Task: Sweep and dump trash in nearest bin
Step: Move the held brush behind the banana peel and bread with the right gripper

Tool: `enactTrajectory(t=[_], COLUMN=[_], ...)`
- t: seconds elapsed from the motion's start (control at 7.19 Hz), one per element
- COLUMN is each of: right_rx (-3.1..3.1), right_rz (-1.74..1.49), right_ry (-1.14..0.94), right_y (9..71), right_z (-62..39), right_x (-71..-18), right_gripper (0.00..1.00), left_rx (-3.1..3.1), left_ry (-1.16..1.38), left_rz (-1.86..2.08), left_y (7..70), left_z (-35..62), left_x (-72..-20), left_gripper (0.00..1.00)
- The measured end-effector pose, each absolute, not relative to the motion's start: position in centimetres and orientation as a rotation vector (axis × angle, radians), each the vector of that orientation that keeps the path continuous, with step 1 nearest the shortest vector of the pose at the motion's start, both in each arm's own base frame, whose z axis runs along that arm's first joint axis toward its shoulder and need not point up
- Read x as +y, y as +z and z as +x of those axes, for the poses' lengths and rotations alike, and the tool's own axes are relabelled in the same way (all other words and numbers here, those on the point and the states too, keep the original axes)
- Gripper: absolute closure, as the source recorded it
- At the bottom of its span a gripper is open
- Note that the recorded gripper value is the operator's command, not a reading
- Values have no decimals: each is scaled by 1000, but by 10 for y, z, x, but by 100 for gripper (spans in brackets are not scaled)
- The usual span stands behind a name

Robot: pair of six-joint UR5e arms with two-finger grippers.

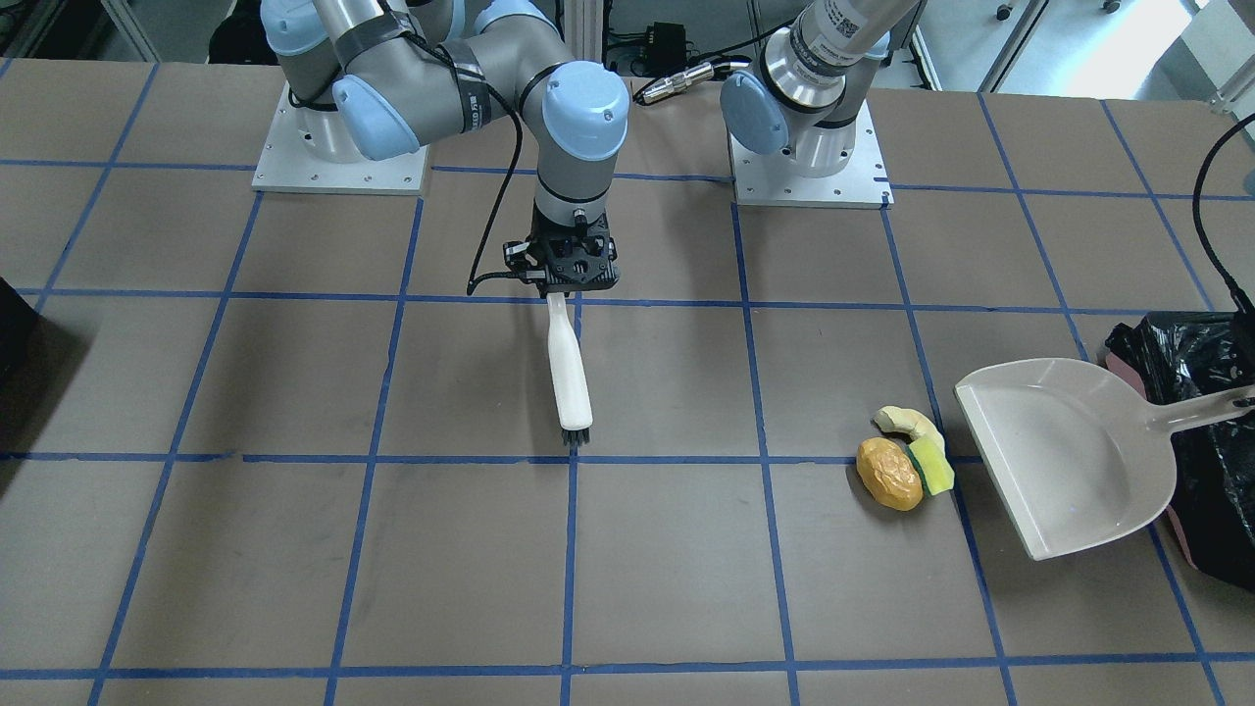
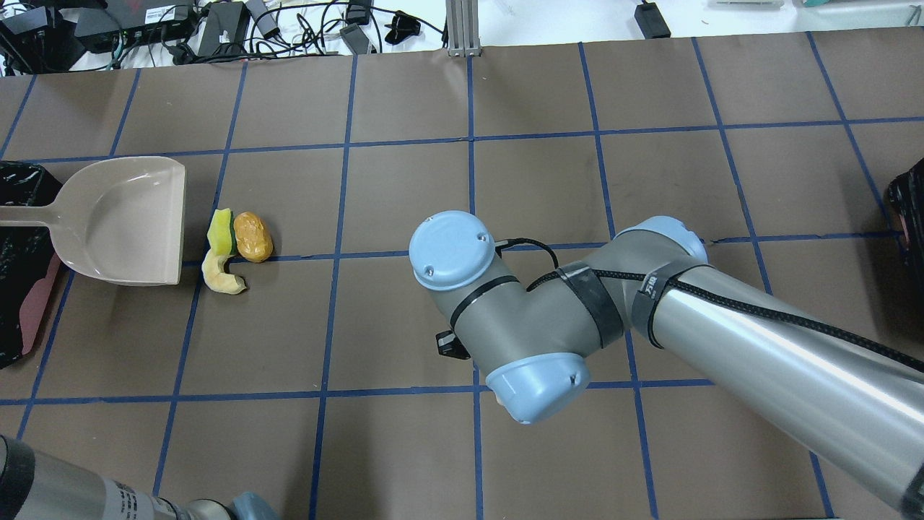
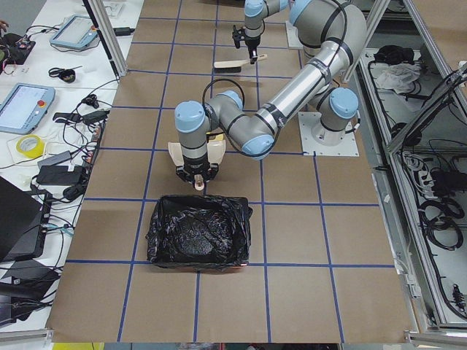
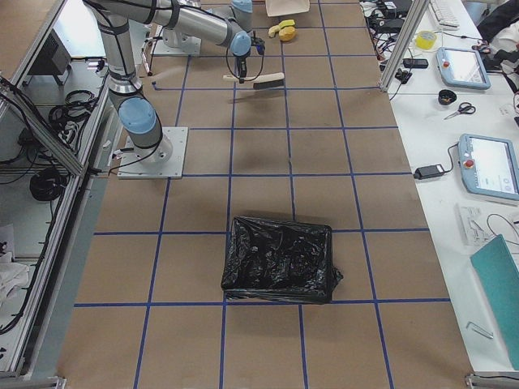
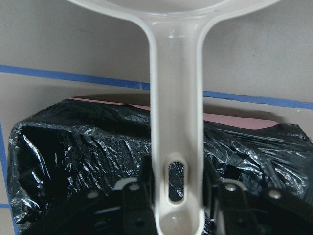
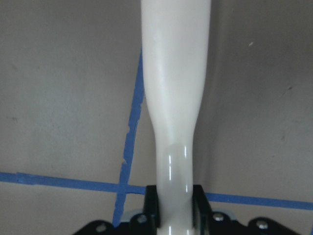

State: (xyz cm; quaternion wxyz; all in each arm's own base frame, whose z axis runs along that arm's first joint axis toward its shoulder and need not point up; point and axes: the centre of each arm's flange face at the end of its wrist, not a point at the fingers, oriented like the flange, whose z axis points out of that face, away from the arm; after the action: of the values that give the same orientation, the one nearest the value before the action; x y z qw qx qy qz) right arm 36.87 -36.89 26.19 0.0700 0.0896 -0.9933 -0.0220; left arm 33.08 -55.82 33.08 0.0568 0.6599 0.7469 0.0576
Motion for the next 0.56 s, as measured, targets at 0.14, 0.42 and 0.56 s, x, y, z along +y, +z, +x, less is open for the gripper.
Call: enactTrajectory(t=[0.14, 0.42, 0.56], right_rx=[-2989, -3038, -3062], right_rz=[259, 166, 124], right_ry=[-52, -50, -56], right_y=[296, 336, 333], right_z=[378, 397, 416], right_x=[-384, -399, -397], right_gripper=[100, 100, 100], left_rx=[2262, 2235, 2207], left_ry=[202, 239, 249], left_rz=[2003, 2031, 2067], left_y=[321, 307, 302], left_z=[334, 338, 339], left_x=[-560, -565, -566], left_gripper=[100, 100, 100])
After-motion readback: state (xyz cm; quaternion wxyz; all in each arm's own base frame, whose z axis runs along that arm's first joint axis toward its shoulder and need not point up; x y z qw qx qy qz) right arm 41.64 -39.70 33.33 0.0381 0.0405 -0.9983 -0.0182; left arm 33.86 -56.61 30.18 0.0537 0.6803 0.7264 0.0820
